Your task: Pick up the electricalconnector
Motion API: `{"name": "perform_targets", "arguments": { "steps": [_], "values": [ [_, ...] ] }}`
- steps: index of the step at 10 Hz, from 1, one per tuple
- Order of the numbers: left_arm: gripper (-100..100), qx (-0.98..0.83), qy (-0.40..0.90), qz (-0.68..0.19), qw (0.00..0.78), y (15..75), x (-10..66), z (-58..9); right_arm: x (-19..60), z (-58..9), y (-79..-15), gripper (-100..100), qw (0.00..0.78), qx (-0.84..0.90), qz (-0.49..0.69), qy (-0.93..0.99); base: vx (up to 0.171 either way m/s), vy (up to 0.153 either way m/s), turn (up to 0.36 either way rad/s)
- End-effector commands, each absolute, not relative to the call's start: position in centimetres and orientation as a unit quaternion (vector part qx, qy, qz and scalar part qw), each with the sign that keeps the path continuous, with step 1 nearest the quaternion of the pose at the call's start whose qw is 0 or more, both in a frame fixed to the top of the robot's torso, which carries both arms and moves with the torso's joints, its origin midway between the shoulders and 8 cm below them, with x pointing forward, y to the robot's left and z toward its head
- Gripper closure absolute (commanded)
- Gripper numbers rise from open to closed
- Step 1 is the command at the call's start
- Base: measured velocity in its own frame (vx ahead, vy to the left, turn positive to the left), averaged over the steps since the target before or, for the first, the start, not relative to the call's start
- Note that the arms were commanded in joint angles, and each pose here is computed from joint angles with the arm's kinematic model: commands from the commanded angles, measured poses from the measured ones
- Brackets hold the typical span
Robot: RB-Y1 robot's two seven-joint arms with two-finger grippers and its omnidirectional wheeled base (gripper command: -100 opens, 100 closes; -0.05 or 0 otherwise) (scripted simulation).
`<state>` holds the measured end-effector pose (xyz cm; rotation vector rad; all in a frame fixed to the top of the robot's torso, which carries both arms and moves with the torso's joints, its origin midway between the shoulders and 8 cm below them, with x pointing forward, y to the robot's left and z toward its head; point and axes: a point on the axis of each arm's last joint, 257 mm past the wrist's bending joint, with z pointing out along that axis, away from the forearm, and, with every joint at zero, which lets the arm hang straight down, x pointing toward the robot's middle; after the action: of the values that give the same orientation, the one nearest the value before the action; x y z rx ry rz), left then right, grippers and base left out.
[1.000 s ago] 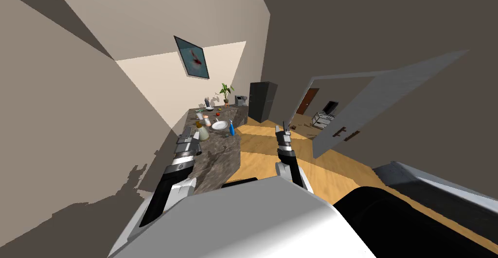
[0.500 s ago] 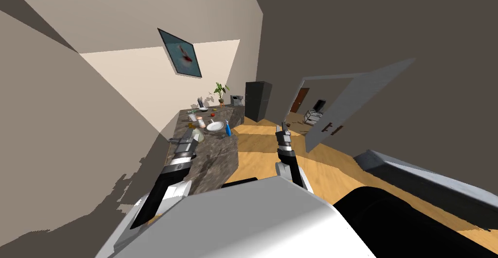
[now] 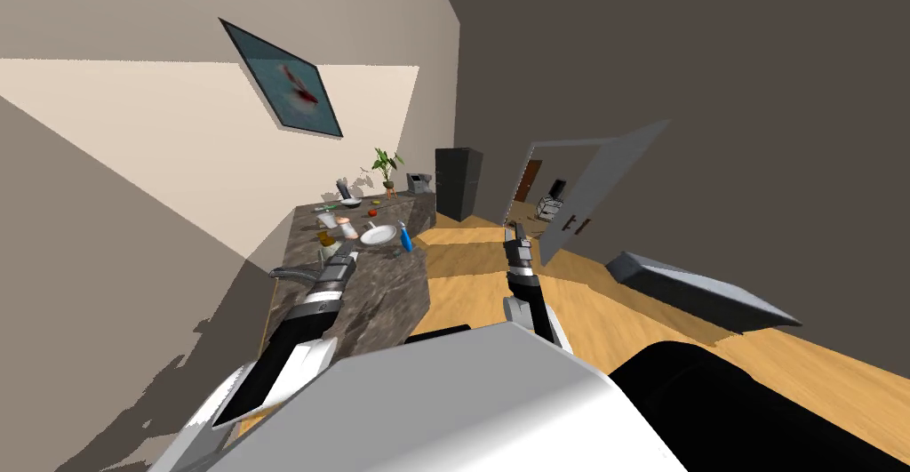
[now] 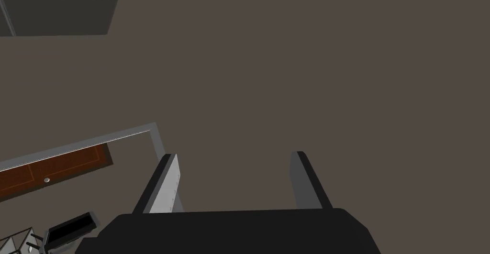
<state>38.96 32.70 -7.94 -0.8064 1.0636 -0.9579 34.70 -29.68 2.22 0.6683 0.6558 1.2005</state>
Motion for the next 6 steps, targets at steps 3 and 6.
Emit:
{"name": "perform_targets", "arguments": {
  "steps": [3, 6],
  "values": [
    [-100, -0.37, 0.515, -0.371, 0.678, 34.9, 38.9, -10.1, 34.7, 2.2, -29.7, 0, 0.724, 0.303, 0.544, 0.297, -0.009, 0.008, -0.185],
    [-100, -0.378, 0.555, -0.31, 0.674, 37.2, 38.4, -12.0, 34.7, 2.2, -29.7, 0, 0.724, 0.303, 0.544, 0.297, -0.01, 0.014, -0.302]
  ]
}}
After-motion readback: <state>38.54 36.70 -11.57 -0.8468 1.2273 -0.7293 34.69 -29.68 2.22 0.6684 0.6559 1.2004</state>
